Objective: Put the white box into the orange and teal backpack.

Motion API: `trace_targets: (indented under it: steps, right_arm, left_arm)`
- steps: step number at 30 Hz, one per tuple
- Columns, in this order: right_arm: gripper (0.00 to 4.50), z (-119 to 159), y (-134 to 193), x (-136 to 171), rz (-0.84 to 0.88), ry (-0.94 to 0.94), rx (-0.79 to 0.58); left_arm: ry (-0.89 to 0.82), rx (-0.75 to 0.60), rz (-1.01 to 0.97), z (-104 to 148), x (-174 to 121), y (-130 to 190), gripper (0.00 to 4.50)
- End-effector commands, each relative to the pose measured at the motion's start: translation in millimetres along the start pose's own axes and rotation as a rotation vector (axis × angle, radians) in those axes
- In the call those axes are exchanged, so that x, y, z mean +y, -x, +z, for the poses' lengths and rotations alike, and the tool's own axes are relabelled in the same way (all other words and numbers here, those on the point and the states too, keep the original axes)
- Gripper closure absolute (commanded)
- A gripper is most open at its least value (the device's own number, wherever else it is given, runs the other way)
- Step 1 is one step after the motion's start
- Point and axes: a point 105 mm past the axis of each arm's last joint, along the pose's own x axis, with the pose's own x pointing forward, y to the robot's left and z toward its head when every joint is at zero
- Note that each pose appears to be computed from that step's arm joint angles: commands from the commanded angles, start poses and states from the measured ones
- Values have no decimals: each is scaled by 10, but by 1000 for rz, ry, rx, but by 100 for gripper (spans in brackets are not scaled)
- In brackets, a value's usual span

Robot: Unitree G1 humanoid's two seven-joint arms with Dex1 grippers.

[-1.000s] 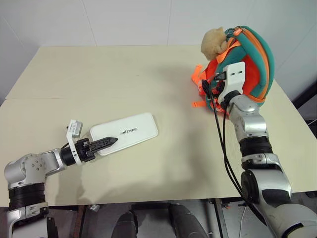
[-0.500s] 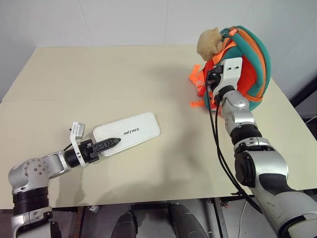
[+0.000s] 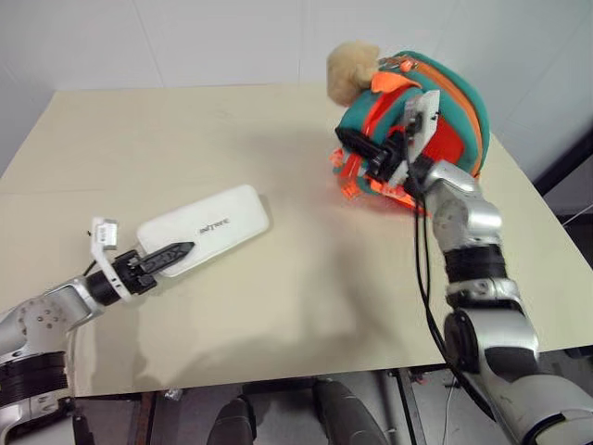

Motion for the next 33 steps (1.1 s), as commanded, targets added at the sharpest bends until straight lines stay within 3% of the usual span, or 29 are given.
trace_targets:
  steps: [1, 5, 11, 15, 22, 29, 33]
  right_arm:
    - [448, 230, 52, 599, 304, -91, 42]
    - [448, 200, 389, 1067, 528, -289, 224]
    - [448, 103, 762, 1302, 609, -465, 434]
    - [448, -35, 889, 1182, 546, -488, 511]
    - [448, -140, 914, 866, 476, -446, 526]
    - [448, -230, 896, 858, 495, -434, 540]
    - [448, -273, 890, 854, 491, -435, 540]
  left_arm:
    - [-64, -64, 16, 146, 10, 187, 314]
    - [-72, -88, 44, 102, 28, 327, 314]
    - [-62, -73, 14, -29, -58, 329, 314]
    - [-95, -78, -56, -32, -238, 268, 314]
    - [-222, -148, -254, 213, -789, 137, 314]
    - [-310, -187, -418, 345, -1202, 83, 314]
    - [-325, -139, -493, 342, -1342, 54, 314]
